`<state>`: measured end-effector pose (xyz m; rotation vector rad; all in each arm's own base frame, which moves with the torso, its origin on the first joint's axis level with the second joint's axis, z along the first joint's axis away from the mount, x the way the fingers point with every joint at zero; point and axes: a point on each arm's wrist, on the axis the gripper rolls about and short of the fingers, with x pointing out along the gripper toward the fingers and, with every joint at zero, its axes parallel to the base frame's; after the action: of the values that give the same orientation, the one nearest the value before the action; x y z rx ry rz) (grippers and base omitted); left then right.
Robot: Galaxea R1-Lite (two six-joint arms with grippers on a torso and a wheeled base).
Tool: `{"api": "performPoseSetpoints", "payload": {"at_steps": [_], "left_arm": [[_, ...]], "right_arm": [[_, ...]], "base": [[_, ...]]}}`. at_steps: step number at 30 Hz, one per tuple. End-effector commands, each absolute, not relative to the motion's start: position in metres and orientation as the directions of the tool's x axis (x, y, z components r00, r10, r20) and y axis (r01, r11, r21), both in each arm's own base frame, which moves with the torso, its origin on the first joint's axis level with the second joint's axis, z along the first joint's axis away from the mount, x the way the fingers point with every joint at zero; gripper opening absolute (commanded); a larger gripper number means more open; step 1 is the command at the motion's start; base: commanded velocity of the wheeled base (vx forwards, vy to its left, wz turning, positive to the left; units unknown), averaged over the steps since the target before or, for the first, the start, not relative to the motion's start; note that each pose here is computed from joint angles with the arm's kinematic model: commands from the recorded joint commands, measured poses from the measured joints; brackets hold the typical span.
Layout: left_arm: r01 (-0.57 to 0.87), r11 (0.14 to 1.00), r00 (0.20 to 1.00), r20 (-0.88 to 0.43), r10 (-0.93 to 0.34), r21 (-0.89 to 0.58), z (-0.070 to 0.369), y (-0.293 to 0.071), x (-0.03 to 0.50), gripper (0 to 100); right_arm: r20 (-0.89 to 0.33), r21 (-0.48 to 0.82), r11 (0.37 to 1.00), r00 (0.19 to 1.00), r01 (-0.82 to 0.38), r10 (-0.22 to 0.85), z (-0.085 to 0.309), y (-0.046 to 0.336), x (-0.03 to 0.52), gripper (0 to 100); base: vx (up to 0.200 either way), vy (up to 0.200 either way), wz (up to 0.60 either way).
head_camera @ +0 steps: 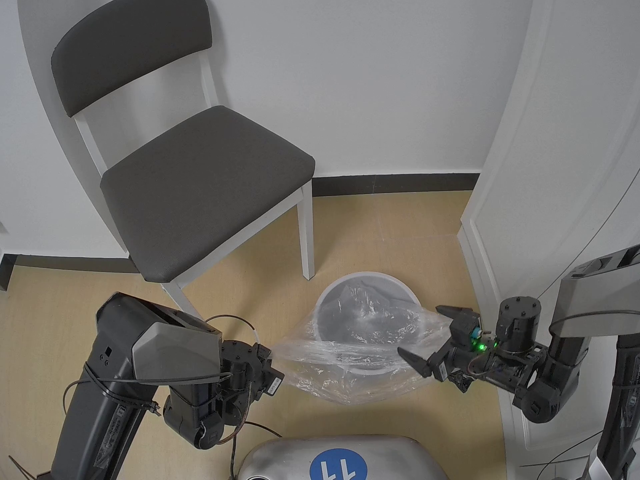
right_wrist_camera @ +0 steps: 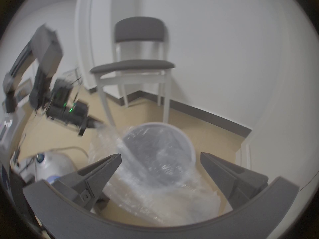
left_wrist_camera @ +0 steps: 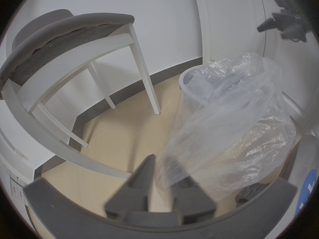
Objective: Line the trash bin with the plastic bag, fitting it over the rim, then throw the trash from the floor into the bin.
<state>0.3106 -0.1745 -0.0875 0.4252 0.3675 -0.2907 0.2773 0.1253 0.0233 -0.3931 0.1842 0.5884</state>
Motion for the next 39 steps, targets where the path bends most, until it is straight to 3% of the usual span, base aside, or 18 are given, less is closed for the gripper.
{"api": "performPoseSetpoints", "payload": {"at_steps": [1,8,24,39], "left_arm": [[0.350,0.870,0.893,-0.405,-0.198,0.347,-0.088,-0.175,0.310,100],[0.350,0.871,0.893,-0.404,-0.199,0.344,-0.088,-0.175,0.310,100],[0.355,0.870,0.890,-0.408,-0.203,0.342,-0.088,-0.175,0.309,100],[0.379,0.864,0.883,-0.410,-0.229,0.333,-0.088,-0.176,0.309,100]], "right_arm": [[-0.329,-0.368,0.671,0.765,-0.644,0.554,0.016,0.142,0.252,100],[-0.375,-0.430,0.613,0.749,-0.663,0.547,0.001,0.144,0.254,100],[-0.397,-0.437,0.600,0.742,-0.670,0.540,-0.034,0.156,0.279,100],[-0.355,-0.354,0.687,0.771,-0.635,0.529,-0.066,0.167,0.316,100]], "base": [[0.000,0.000,0.00],[0.000,0.000,0.00],[0.000,0.000,0.00],[0.000,0.000,0.00]]}}
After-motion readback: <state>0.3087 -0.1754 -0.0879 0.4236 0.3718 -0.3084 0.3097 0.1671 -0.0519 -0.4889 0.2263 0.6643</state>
